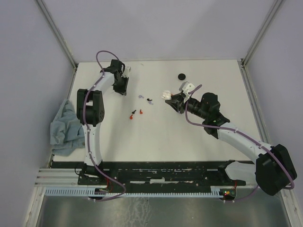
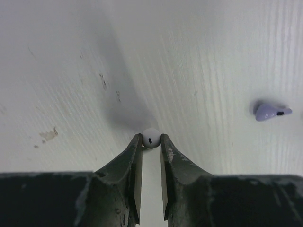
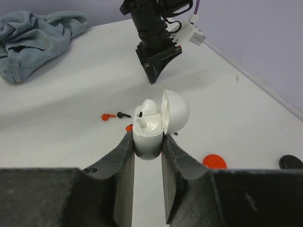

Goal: Insert the wireless bluetooth earbuds into the charging case
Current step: Pick up the earbud from the center of the board, then place the earbud at the center of the board.

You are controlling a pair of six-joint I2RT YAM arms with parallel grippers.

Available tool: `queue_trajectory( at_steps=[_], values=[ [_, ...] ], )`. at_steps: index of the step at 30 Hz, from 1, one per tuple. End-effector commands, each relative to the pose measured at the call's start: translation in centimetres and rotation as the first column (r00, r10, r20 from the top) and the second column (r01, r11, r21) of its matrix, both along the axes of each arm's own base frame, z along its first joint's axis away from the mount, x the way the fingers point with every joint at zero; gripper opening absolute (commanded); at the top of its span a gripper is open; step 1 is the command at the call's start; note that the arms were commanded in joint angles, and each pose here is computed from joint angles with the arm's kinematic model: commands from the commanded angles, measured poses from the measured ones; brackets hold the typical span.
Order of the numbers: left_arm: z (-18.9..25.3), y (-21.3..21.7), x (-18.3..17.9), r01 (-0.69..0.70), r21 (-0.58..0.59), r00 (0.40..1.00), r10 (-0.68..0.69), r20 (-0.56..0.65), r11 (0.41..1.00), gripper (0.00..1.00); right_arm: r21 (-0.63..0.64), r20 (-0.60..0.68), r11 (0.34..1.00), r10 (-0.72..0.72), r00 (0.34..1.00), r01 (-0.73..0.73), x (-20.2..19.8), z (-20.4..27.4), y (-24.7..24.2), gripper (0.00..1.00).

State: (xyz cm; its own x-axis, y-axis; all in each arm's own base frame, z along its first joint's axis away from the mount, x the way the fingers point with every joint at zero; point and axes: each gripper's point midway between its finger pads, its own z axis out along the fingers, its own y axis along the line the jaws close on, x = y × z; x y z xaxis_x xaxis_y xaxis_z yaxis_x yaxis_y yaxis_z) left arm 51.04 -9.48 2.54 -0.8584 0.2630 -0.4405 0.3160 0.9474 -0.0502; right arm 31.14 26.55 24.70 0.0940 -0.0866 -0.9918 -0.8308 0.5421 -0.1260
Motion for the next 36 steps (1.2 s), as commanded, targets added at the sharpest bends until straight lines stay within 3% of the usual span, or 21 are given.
queue_trajectory(
  at_steps=[1, 7, 16, 28, 36],
  values=[
    [6.7, -1.9, -1.9, -0.09, -0.129, 0.993, 0.1, 0.068, 0.988, 0.17, 0.043, 0.063, 0.999, -0.008, 0.998, 0.005, -0.1, 2.5, -0.2, 0.1],
    [7.3, -5.3, -8.3, -0.143, -0.225, 0.987, 0.156, 0.039, 0.964, 0.16, 0.048, 0.056, 0.999, -0.013, 0.998, 0.01, 0.0, 2.3, -0.3, 0.1],
    [5.3, -10.2, -17.5, -0.145, -0.217, 0.989, 0.15, 0.006, 0.965, 0.16, 0.068, 0.024, 0.998, -0.011, 1.0, 0.009, -0.8, 1.8, -0.5, 0.1],
    [1.0, -12.5, -20.0, -0.17, -0.223, 0.985, 0.175, 0.002, 0.96, 0.19, 0.073, -0.017, 0.997, -0.002, 1.0, 0.003, -1.3, 1.0, -0.6, 0.1],
    [-0.7, -11.8, -21.2, -0.183, -0.186, 0.983, 0.181, -0.029, 0.965, 0.27, 0.071, -0.025, 0.997, -0.003, 1.0, 0.004, -1.1, 0.7, -0.5, 0.1]
  ],
)
